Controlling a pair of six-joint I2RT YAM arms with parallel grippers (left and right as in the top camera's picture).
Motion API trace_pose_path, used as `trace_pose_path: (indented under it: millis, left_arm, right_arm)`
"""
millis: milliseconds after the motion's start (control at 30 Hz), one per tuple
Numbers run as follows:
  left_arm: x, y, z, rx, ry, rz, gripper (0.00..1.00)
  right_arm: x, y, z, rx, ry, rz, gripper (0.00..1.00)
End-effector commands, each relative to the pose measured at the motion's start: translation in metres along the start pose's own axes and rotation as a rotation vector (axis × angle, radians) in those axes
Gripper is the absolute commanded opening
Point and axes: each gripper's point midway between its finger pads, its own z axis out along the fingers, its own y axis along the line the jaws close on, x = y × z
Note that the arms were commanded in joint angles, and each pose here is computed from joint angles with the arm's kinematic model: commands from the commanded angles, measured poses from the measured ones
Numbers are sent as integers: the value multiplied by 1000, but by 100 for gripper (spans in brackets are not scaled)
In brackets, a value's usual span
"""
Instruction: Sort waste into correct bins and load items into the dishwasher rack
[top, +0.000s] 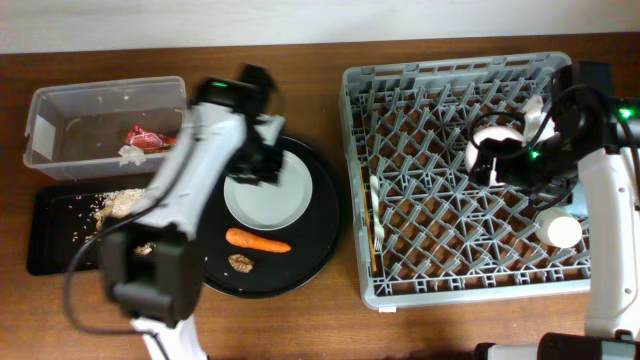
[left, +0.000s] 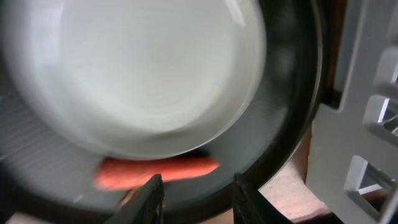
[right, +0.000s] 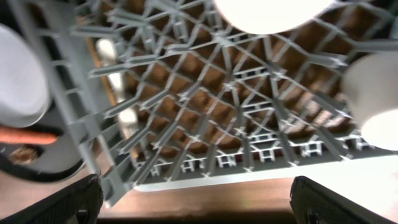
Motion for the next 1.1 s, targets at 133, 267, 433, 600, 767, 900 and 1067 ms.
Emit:
trace_pose_path:
  millis: [133, 267, 433, 600, 767, 900, 1067]
  left_arm:
    - [41, 130, -128, -35, -282, -383, 36]
    - [64, 171, -140, -34, -294, -533, 36]
    - [67, 177, -134, -25, -280, -558, 36]
    - [67, 179, -122, -22, -262, -561, 36]
    - [67, 180, -116, -21, -255, -563, 36]
    - [67, 179, -111, -11, -248, -563, 36]
    - [68, 179, -107, -7, -236, -565, 36]
  right_arm:
    - [27, 145, 14, -204, -21, -377, 99]
    - [47, 233, 36, -230, -111, -565, 99]
    - [54, 287, 112, -180, -82, -604, 98]
    - [24, 288, 177, -53, -132, -560, 99]
    - [22, 269, 236, 74, -79, -513, 98]
    - [28, 264, 260, 93, -41, -484, 87]
    - [31, 259, 280, 113, -21, -364, 63]
